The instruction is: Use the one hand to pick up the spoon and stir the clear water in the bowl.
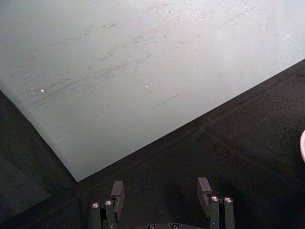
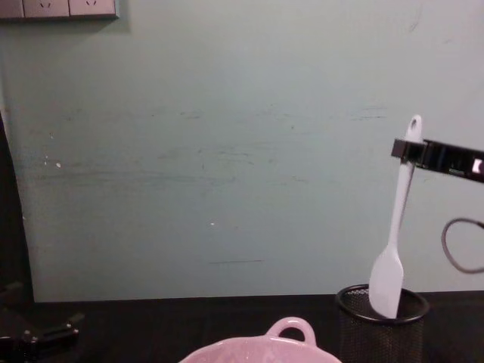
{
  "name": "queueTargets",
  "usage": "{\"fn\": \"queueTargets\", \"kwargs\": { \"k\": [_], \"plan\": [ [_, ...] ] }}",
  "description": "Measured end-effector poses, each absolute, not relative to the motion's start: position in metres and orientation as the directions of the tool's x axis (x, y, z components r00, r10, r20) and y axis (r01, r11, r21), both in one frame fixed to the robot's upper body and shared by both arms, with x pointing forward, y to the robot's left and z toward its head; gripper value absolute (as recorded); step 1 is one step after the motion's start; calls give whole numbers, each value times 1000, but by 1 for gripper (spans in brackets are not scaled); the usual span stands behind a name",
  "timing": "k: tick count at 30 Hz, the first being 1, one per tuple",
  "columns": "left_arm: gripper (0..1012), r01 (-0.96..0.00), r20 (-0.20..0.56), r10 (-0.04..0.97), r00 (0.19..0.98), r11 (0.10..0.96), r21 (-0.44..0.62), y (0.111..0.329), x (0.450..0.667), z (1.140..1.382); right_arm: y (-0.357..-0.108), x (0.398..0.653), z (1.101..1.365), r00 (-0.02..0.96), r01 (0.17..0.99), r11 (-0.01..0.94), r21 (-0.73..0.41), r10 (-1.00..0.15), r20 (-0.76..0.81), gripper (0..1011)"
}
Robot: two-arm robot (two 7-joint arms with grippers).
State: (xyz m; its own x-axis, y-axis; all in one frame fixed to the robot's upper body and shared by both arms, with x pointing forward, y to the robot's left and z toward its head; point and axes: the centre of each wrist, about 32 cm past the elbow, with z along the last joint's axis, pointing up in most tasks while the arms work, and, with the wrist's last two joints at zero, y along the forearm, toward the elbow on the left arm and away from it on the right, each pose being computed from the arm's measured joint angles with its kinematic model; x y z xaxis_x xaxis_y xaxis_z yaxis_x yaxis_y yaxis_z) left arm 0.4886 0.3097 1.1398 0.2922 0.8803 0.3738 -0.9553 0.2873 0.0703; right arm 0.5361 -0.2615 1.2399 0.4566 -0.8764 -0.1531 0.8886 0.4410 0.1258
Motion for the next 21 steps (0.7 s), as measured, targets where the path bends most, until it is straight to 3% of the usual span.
{"fn": "queueTargets", "kwargs": {
  "k": [21],
  "plan": [
    [1011, -955, 374, 880, 292, 287, 70, 310, 489, 1140, -261, 536, 1206, 367, 926, 378, 21, -881, -300, 125]
  ]
}}
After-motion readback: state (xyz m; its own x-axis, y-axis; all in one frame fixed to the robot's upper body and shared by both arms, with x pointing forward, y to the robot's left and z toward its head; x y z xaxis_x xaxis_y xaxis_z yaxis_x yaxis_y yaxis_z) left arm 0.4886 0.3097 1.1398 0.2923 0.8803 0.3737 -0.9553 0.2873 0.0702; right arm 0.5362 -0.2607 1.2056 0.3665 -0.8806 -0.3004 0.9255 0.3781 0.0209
